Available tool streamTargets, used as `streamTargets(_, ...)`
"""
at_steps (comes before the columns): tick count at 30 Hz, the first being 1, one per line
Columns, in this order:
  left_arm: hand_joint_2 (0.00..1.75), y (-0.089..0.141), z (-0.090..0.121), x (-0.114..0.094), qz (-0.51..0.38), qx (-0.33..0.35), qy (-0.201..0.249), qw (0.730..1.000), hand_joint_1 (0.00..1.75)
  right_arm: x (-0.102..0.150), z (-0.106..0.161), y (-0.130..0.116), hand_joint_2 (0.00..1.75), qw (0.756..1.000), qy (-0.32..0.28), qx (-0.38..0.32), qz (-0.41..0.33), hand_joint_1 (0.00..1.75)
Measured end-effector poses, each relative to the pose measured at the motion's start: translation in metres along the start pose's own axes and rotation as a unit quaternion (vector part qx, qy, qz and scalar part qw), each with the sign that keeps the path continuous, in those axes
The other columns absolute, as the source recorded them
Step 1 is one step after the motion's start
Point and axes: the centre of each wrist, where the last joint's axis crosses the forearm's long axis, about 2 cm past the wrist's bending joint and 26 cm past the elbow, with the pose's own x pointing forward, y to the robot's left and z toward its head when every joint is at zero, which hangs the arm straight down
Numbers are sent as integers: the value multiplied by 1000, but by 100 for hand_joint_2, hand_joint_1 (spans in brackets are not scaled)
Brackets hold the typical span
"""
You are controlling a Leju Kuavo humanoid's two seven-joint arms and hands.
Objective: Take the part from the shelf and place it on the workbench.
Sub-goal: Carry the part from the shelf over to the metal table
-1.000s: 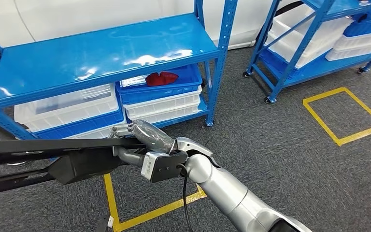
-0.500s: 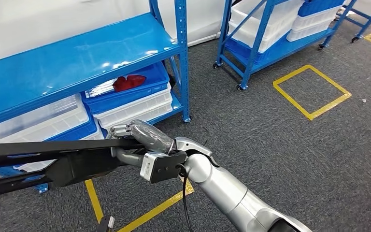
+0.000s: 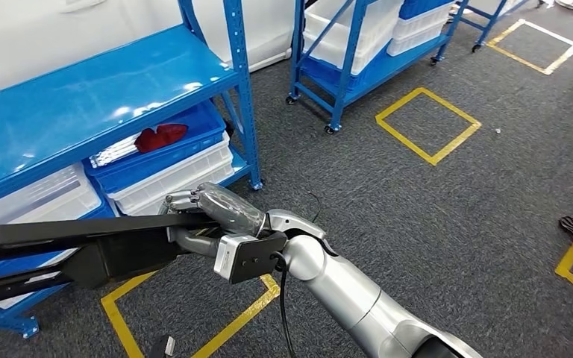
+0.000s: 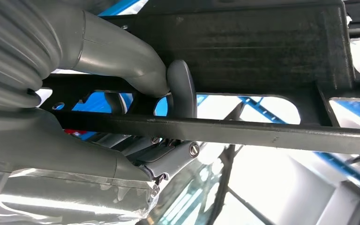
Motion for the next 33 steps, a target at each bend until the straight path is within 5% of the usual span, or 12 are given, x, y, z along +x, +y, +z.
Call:
streamTargets(18,175,3,0,-1,-3,18,-12,1000,0,0,-5,1,175,1000,-2,4,0,175)
streamTargets(33,175,2,-1,3,5,30,-69,997,0,-1,-5,1,175,1000,0,-1,4,175)
